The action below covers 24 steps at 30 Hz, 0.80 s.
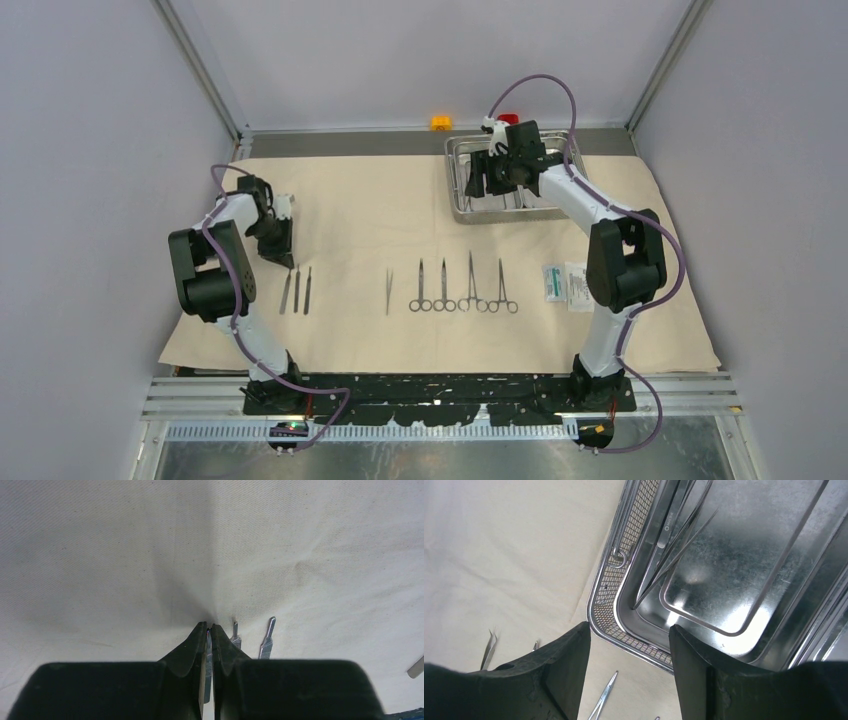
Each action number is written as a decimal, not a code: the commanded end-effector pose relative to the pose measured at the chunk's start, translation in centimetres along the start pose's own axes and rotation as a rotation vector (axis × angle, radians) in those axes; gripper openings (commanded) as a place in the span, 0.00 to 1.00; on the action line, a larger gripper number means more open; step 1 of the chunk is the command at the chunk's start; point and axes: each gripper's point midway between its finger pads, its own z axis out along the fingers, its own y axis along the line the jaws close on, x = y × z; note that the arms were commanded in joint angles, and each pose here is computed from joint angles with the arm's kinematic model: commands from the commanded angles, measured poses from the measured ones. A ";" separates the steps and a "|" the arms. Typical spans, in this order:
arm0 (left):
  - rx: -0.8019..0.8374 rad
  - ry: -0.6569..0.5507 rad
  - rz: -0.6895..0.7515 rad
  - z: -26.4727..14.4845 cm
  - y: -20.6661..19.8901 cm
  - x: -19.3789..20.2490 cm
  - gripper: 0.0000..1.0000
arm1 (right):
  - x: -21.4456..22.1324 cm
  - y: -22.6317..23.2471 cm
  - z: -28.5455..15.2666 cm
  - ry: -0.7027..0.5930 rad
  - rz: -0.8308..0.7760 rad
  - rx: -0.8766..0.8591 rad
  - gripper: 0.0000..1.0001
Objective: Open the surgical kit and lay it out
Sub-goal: Adjust the medical item in the surgical kit.
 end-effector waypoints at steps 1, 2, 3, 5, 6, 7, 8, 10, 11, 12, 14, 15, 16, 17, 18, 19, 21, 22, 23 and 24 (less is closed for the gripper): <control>-0.011 -0.070 0.004 -1.8 -0.1 -2.1 0.08 | -1.3 0.0 -0.1 -0.044 -0.010 -0.006 0.64; -0.011 -0.071 0.002 -1.9 -0.1 -2.1 0.08 | -1.3 0.0 -0.1 -0.044 -0.009 -0.004 0.64; -0.011 -0.070 0.000 -1.9 0.0 -2.1 0.08 | -1.2 0.0 -0.1 -0.043 -0.009 -0.004 0.64; -0.013 -0.070 -0.001 -1.9 0.0 -2.1 0.08 | -1.2 0.0 -0.1 -0.042 -0.009 -0.005 0.64; -0.013 -0.070 -0.001 -1.9 0.0 -2.1 0.08 | -1.2 0.0 -0.2 -0.043 -0.009 -0.004 0.64; -0.013 -0.070 -0.003 -1.9 0.0 -2.1 0.08 | -1.1 0.0 -0.1 -0.041 -0.009 -0.006 0.64; -0.012 -0.067 -0.002 -1.9 -0.1 -2.1 0.07 | -1.1 0.0 -0.1 -0.040 -0.008 -0.005 0.64; -0.011 -0.065 -0.002 -1.8 -0.1 -2.0 0.08 | -1.1 0.0 -0.1 -0.040 -0.009 -0.005 0.64; -0.012 -0.063 0.000 -1.8 0.0 -1.9 0.09 | -1.1 0.0 -0.1 -0.040 -0.008 -0.005 0.64; -0.012 -0.061 0.000 -1.7 0.0 -1.8 0.09 | -1.1 0.0 -0.1 -0.040 -0.009 -0.005 0.64; -0.015 -0.059 0.000 -1.7 0.0 -1.7 0.10 | -1.0 -0.1 -0.1 -0.040 -0.007 -0.005 0.64; -0.017 -0.059 0.002 -1.7 0.0 -1.6 0.10 | -1.1 0.0 -0.1 -0.040 -0.006 -0.007 0.64; -0.017 -0.057 0.002 -1.7 0.0 -1.5 0.10 | -1.1 0.0 0.0 -0.040 -0.005 -0.007 0.64; -0.018 -0.058 0.002 -1.7 0.0 -1.5 0.10 | -1.1 0.0 0.0 -0.041 -0.004 -0.007 0.64; -0.018 -0.057 0.002 -1.7 0.0 -1.5 0.11 | -0.9 0.0 0.1 -0.037 -0.003 -0.007 0.64; -0.019 -0.056 0.003 -1.7 0.0 -1.4 0.11 | -0.9 0.0 0.1 -0.037 -0.004 -0.007 0.64; -0.018 -0.054 0.004 -1.6 0.0 -1.3 0.11 | -0.8 -0.1 0.1 -0.034 -0.002 -0.006 0.64; -0.018 -0.053 0.003 -1.6 0.1 -1.3 0.11 | -0.8 -0.1 0.2 -0.034 -0.001 -0.006 0.64; -0.018 -0.052 0.003 -1.6 0.0 -1.3 0.12 | -0.8 -0.1 0.2 -0.035 -0.001 -0.007 0.64; -0.020 -0.052 0.003 -1.7 0.1 -1.3 0.12 | -0.8 -0.1 0.2 -0.035 0.000 -0.006 0.64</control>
